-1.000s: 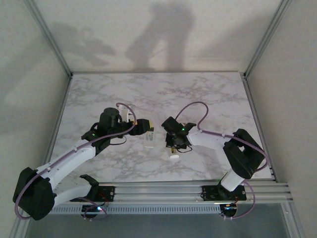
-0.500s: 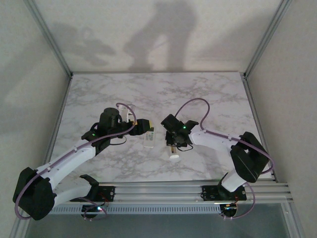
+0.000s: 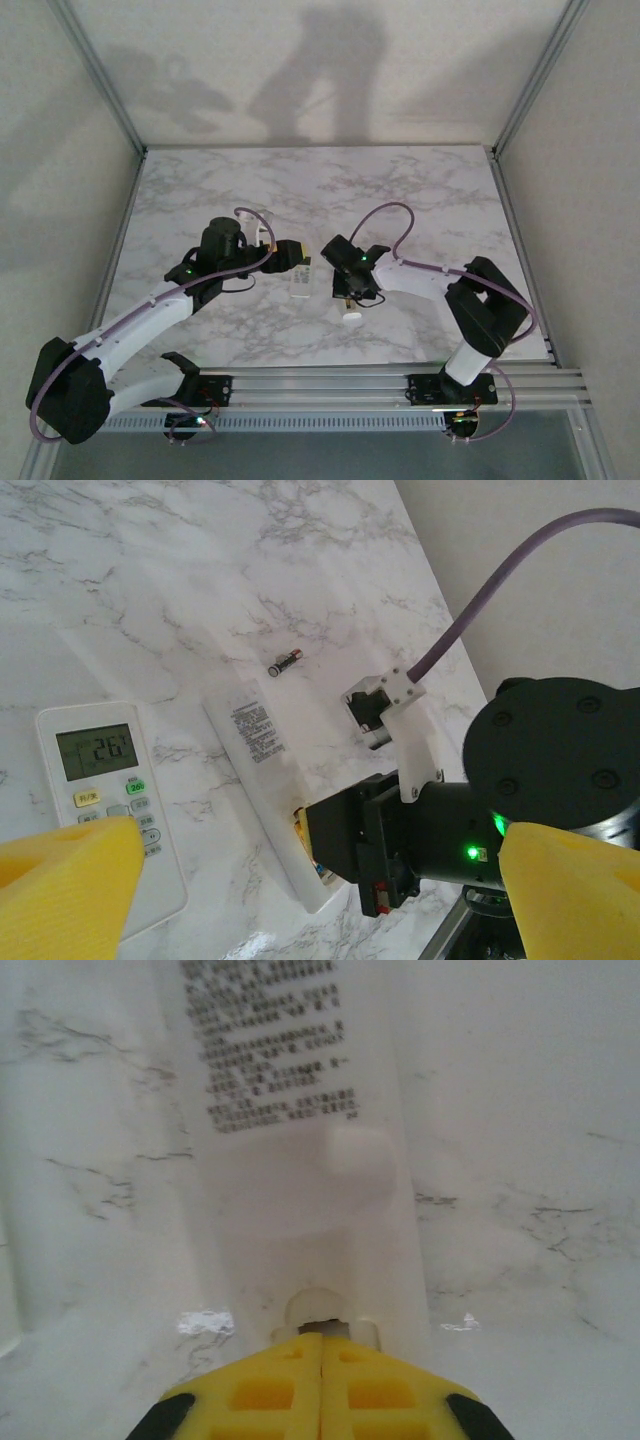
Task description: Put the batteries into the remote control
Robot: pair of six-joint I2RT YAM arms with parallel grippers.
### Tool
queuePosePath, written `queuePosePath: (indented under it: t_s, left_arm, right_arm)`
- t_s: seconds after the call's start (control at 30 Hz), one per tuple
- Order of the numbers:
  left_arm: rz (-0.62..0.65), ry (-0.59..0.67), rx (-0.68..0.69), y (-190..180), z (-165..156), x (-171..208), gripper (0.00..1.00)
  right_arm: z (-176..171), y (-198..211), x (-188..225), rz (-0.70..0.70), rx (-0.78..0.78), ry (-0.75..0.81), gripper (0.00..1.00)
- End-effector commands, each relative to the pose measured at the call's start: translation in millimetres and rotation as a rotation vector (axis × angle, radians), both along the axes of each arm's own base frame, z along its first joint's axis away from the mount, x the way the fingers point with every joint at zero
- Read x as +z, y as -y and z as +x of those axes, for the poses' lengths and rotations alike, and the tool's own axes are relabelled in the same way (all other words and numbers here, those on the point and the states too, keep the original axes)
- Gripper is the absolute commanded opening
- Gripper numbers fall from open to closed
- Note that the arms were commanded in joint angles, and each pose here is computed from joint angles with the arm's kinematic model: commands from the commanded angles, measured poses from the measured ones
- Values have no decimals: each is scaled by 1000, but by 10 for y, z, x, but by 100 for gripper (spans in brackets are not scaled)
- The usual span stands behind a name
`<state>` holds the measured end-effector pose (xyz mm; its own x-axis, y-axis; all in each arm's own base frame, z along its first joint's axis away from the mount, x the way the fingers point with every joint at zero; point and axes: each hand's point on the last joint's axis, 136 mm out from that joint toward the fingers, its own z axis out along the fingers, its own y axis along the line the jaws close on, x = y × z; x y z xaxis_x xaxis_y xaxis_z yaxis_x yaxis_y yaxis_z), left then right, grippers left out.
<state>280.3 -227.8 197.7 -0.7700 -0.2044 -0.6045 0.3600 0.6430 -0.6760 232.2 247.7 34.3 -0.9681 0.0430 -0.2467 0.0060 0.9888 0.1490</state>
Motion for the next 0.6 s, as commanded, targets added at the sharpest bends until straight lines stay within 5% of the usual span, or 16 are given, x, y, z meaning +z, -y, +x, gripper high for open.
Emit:
queuePosePath:
  t_s: [0.0, 0.13, 0.23, 0.3, 0.57]
  left_arm:
    - [-4, 16, -9, -10, -15, 10, 92]
    - [1, 23, -6, -17, -4, 16, 92]
    - [0, 39, -9, -16, -3, 62, 92]
    - [-4, 62, -5, -32, -8, 119, 92]
    - [2, 140, 3, -104, -66, 271, 92]
  right_arm:
    - [-164, 44, -195, -15, 9, -64, 6]
    - [56, 45, 317, 14, 10, 49, 10]
    - [384, 250, 679, 25, -57, 141, 25]
    - [594, 467, 725, 46, -148, 138, 33]
    - [1045, 581, 520, 118, -406, -25, 37]
